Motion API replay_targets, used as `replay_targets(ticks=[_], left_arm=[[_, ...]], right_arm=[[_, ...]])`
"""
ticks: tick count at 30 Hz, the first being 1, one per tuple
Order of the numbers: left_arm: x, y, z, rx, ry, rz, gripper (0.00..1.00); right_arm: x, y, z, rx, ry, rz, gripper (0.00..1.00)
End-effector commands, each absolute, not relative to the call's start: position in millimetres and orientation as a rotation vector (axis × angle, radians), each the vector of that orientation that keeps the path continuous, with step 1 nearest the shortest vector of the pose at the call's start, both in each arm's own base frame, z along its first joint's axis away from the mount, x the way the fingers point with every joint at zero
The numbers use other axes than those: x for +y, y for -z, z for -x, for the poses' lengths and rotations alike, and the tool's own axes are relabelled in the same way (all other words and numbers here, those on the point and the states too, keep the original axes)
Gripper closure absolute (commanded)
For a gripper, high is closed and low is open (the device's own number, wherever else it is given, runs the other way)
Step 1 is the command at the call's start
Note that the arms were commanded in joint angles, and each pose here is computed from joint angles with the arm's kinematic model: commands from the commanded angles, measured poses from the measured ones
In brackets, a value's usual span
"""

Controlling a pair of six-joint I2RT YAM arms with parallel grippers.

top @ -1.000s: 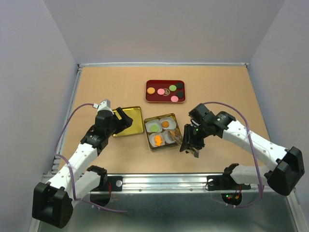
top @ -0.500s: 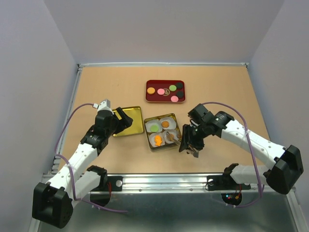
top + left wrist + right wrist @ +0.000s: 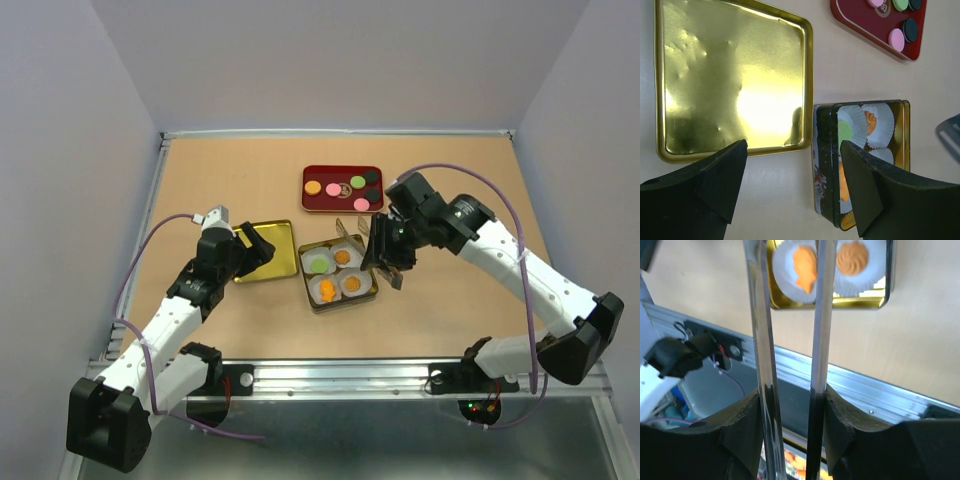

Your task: Pack the cookies

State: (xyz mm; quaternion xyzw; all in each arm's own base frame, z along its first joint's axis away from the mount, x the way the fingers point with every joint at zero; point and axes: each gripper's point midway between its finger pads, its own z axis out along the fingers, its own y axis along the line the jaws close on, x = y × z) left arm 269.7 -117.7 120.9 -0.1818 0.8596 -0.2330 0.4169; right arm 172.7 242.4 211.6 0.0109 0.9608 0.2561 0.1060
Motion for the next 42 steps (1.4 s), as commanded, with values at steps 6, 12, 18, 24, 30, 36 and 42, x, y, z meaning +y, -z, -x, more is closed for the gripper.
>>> replay_targets(ticks=[6,12,18,24,30,36,42], left_arm=[[-116.1,-135.4,-273.9,2.110,0.589,0.442,0.14],[-118.5,-145.0,-276.6,2.093,0.607,0.437,0.14],[-119.0,-158.9,-283.8,2.081,0.589,0.401,0.14],[-116.9,-152.3,-282.9,2.106,0.558,0.380,0.14],[-116.0,-150.9,-280.5,2.111,0.554,0.377,0.14],[-116.0,-148.5,-279.6,2.122,0.552,0.380,0.14],[-116.1,-145.1,-280.6,2.136,0.544,0.383,0.14]], right_arm=[[228.2,-240.4,-264.6,2.653,-0.512,-0.085,0.50],[169.7,-216.8,-344.0,2.601,-0.390,-0.291,0.51],[129.3,-173.1,-384.7,2.606,-0.249,-0.376,0.53],[112.0,-115.6,-400.8,2.631,-0.099,-0.379,0.54],[120.0,-82.3,-401.8,2.664,-0.169,-0.369,0.53],[113.3,-55.7,-388.3,2.720,-0.203,-0.378,0.52],[111.9,-39.8,-372.5,2.770,-0.222,-0.363,0.41]])
